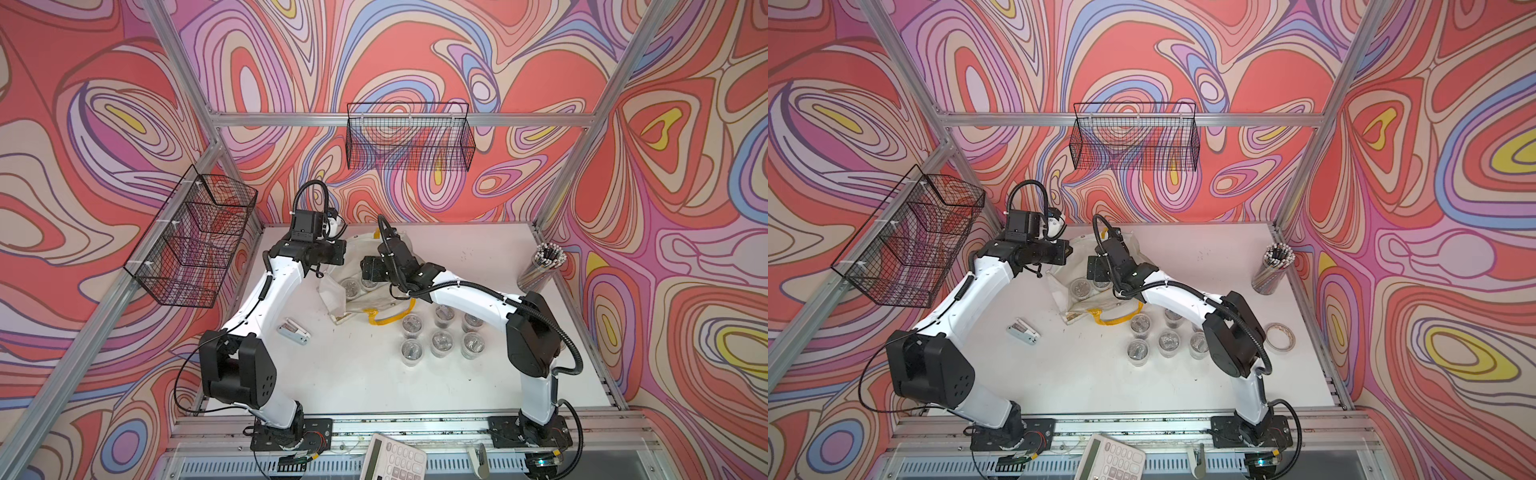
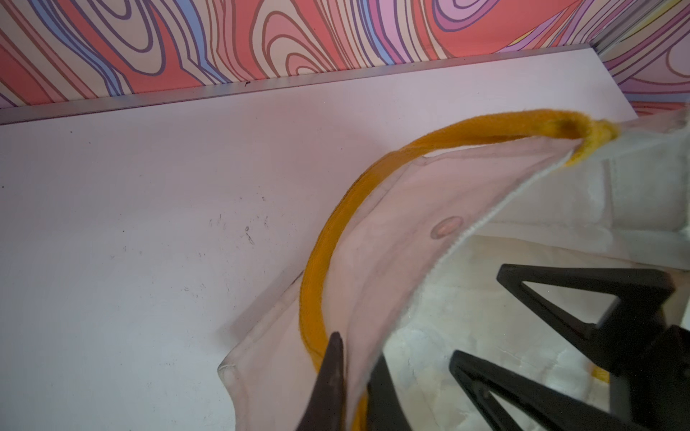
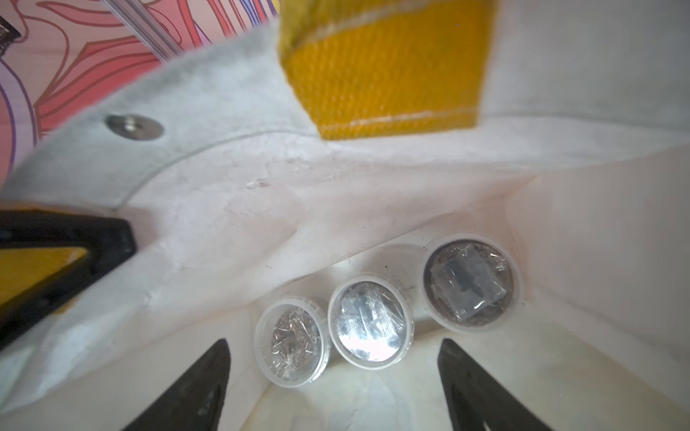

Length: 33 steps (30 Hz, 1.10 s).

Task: Take out the seed jars from the canvas bag
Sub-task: Adjust the canvas bag at the center of the board.

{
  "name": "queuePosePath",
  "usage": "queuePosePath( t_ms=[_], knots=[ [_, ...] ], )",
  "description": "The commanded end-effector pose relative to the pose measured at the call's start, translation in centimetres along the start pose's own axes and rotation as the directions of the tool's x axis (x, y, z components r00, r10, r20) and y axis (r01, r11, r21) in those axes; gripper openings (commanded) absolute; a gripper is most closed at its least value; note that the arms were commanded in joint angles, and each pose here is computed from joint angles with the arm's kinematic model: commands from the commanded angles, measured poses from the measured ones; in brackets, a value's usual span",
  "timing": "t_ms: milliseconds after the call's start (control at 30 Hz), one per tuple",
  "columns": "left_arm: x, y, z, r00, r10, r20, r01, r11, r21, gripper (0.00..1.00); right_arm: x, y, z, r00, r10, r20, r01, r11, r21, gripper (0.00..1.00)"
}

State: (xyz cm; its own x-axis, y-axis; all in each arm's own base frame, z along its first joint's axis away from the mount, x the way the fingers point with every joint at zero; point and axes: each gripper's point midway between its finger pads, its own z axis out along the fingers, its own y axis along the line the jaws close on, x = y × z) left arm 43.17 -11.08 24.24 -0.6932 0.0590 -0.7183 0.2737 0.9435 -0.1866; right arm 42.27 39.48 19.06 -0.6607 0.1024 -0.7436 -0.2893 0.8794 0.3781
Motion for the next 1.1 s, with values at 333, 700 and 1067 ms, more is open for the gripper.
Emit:
queuePosePath(
  t_ms=[333, 700, 1067],
  knots=[
    [-0.7, -1.8, -1.9, 0.992, -0.063, 0.113, 0.053, 0.994, 0.092, 0.0, 3.7, -1.5, 3.0, 0.993, 0.087, -0.08, -0.088, 0.996, -0.005, 0.89],
    [0.2, -2.1, -1.4, 0.99, -0.085, 0.109, 0.072, 0.99, 0.12, 0.0, 7.0, -1.1, 4.7, 0.982, 0.142, -0.122, -0.139, 0.99, 0.031, 0.89],
    [0.4, -2.5, -1.3, 0.991, -0.086, 0.103, 0.071, 0.987, 0.145, 0.0, 7.7, -2.3, 6.7, 0.98, 0.176, -0.088, -0.166, 0.98, 0.108, 0.89]
  ],
)
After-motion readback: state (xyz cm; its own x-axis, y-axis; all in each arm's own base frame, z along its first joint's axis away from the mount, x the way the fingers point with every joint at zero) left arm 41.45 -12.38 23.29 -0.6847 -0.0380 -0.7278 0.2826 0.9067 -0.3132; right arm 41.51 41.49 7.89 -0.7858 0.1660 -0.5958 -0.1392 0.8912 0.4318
